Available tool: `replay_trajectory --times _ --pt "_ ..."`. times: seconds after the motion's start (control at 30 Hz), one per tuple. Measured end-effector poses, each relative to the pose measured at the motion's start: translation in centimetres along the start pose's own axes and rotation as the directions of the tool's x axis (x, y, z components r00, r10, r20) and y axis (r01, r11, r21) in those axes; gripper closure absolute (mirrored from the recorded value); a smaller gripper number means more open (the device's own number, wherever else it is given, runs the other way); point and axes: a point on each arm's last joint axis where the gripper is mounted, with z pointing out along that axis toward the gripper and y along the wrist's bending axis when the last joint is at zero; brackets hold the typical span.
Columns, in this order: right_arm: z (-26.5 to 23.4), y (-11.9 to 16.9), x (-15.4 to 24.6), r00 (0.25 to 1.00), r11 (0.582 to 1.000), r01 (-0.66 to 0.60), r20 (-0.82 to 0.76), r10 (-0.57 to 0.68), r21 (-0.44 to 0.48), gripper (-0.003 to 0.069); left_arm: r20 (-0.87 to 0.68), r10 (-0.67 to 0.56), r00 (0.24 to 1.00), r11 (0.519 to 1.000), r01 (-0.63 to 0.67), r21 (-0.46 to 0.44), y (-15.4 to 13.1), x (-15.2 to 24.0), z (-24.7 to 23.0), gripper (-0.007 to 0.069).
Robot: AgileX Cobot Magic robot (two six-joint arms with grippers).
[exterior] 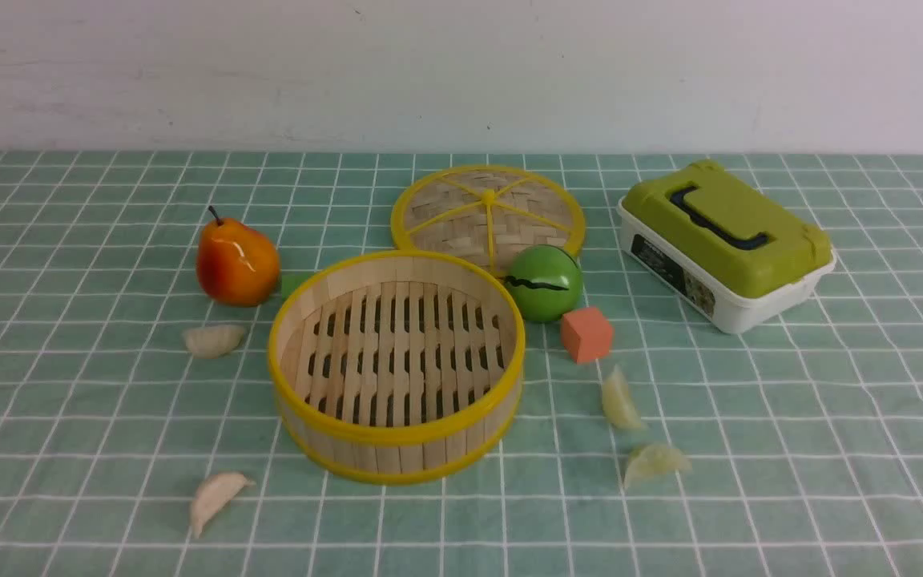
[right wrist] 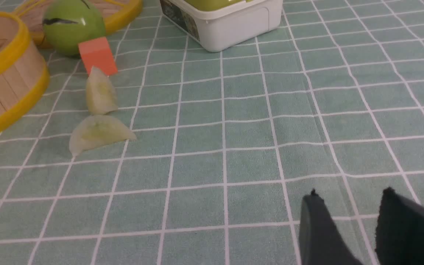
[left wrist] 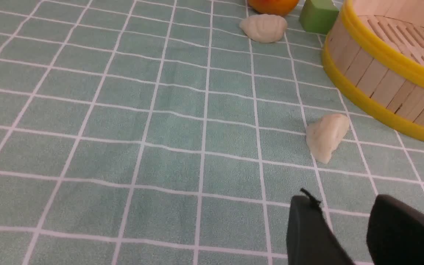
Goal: Put the dumplings into the steamer on the table with the blue tablecloth.
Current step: 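Reach for and grasp a dumpling on the table with the left gripper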
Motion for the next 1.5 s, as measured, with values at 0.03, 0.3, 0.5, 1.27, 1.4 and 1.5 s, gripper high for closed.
replay_trajectory --times 0.03,0.3,0.5,1.27,1.4,1.5 --pt "0.0 0.0 0.0 1.000 1.000 0.000 0.000 0.000 0.000 0.0419 0.000 0.000 1.000 1.000 0.000 0.000 0.0 0.0 0.0 0.0388" --pt "0.0 0.0 0.0 1.000 1.000 0.000 0.000 0.000 0.000 0.0419 0.000 0.000 1.000 1.000 0.000 0.000 0.0 0.0 0.0 0.0388" --pt "0.0 0.0 0.0 1.000 1.000 0.000 0.000 0.000 0.000 0.0419 0.000 0.000 1.000 1.000 0.000 0.000 0.0 0.0 0.0 0.0388" --pt "-0.1 0.2 -1.5 0.982 1.000 0.003 0.187 0.001 -0.022 0.0419 0.276 -0.015 0.961 0.998 0.000 0.055 -0.5 -2.5 -0.4 0.0388" --pt "-0.4 0.3 -2.8 0.943 0.999 0.013 0.333 0.000 -0.038 0.0419 0.418 -0.025 0.908 0.997 -0.010 0.081 -0.7 -3.8 -0.9 0.0388" --pt "-1.0 0.5 -4.0 0.884 0.998 0.022 0.468 0.005 -0.054 0.0419 0.579 -0.043 0.814 0.993 -0.027 0.112 -1.0 -5.3 -1.7 0.0388"
